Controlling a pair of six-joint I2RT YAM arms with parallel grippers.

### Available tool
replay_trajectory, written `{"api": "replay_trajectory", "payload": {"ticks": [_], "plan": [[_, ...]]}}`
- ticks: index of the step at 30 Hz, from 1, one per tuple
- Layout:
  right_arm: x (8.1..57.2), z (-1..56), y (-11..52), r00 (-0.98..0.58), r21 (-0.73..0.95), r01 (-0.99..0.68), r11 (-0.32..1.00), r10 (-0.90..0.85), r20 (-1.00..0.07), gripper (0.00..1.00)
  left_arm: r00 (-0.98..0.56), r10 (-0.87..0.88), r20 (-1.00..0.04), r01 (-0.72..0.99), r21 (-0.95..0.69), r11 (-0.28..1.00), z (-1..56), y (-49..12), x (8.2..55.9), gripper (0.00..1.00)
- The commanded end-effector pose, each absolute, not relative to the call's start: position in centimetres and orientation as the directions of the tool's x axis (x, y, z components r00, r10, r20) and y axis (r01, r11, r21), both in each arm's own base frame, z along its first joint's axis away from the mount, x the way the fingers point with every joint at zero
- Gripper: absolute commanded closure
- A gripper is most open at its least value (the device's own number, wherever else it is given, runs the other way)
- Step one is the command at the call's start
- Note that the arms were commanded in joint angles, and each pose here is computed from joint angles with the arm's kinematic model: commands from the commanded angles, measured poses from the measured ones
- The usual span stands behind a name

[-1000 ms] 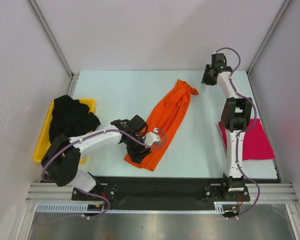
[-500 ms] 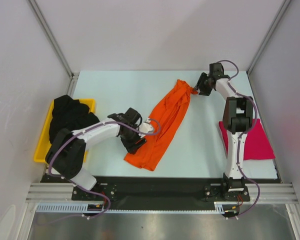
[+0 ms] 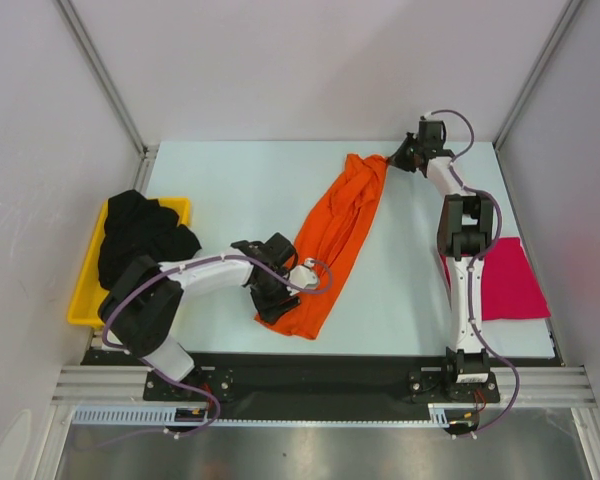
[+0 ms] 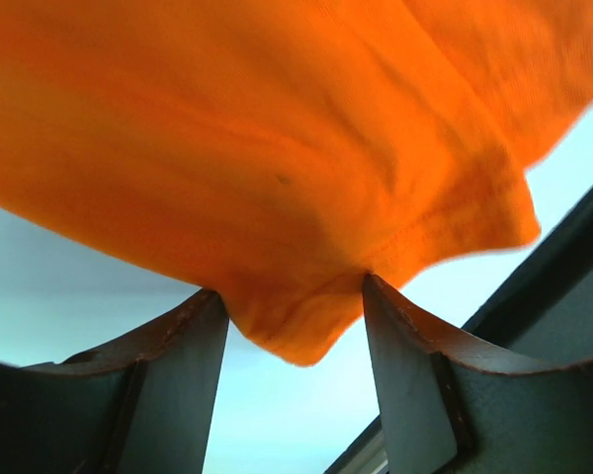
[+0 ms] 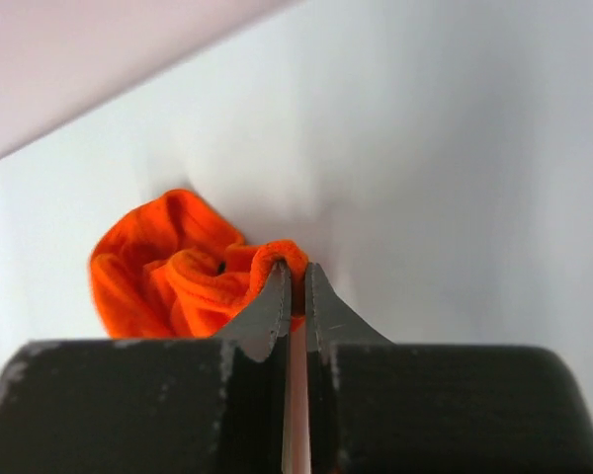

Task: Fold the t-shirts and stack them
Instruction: Fold the tshirt

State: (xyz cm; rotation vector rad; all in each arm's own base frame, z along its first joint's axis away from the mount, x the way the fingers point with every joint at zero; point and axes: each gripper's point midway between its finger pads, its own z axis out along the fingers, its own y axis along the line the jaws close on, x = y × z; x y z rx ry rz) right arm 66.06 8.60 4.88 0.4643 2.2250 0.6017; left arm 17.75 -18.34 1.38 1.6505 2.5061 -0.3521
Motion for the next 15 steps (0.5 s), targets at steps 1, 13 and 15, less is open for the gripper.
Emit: {"api": "replay_trajectory", "payload": {"ticks": [1,13,15], "plan": [[69.8,11.2,8.4,-0.486,0.494,-0.062,0.867,0.406,-0.774,1.0,-0.391,0.881,-0.267,0.915,-0.215,0.341,1.1,-20.4,16.0,0.38],[70.0,8.1,4.8,-0.515,0.432,0.094,0.897,0.415,-0.75,0.34,-0.411,0.849,-0.332,0.909,-0.216,0.356,3.8,-22.6,17.7,0.35],[68.8,8.8,2.2,-0.534,0.426,0.165,0.89,0.443,-0.72,0.32,-0.411,0.843,-0.347,0.91,-0.21,0.357,4.8,-22.6,18.0,0.35]]}}
